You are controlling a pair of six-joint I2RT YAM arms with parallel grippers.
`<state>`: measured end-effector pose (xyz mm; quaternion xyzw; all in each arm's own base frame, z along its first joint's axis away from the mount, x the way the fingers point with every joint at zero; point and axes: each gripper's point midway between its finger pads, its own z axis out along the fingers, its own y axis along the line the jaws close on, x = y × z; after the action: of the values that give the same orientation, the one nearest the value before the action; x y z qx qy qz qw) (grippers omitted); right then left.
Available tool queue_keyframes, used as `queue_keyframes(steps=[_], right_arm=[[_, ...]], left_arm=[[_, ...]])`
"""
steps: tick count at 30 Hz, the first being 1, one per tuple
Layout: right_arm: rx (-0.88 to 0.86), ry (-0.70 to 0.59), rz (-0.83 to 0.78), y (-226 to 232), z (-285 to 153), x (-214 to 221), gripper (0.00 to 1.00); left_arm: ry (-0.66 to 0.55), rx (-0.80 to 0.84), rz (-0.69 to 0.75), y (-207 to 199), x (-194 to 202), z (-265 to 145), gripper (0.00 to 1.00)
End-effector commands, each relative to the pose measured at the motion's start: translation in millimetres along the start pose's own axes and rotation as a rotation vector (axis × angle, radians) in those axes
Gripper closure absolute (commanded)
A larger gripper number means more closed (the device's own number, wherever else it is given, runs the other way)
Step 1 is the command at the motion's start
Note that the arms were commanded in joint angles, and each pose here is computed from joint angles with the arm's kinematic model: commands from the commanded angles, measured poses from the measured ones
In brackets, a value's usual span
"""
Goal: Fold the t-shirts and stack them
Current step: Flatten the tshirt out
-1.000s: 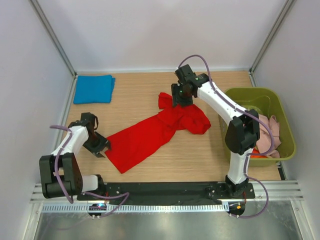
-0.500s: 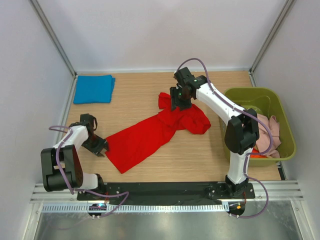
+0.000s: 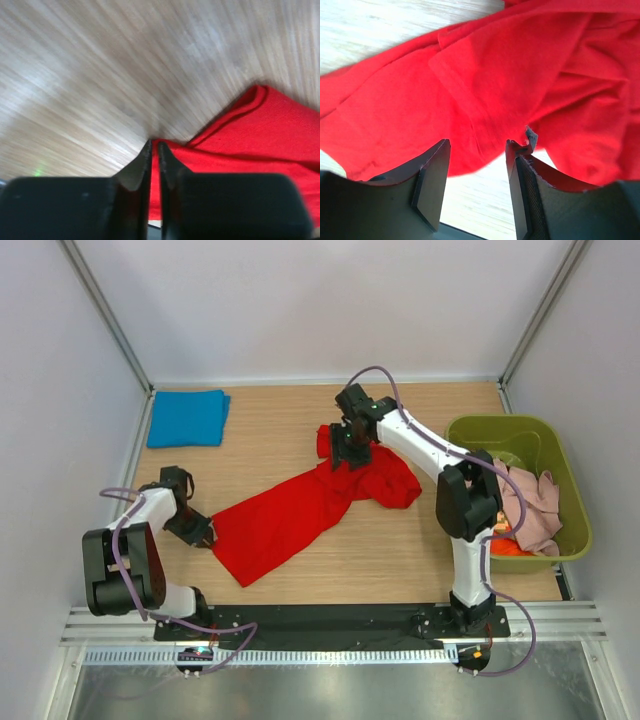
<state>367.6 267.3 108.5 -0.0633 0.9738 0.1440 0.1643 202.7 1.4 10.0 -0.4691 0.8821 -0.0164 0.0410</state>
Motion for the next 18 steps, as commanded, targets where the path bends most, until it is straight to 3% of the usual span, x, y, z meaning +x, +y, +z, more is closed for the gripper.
queue_keyframes(steps=[1,2,7,18], right_arm=[[-0.042,-0.042,0.028,26,8,-18,0.44],[-0.036,-0.038,0.033,29,11,-18,0.44],[-0.009,-0.027,0.086,43,35,-19,0.44],[0.216,-0.076,0.290,20,72,-28,0.47]], left_arm=[[-0.042,0.065,0.016,-16,-14,4,0.94],[-0.044,0.071,0.019,-17,-14,2,1.00],[-0.062,0.093,0.049,-21,-18,-8,1.00],[-0.109,0.188,0.082,-29,-17,-38,1.00]])
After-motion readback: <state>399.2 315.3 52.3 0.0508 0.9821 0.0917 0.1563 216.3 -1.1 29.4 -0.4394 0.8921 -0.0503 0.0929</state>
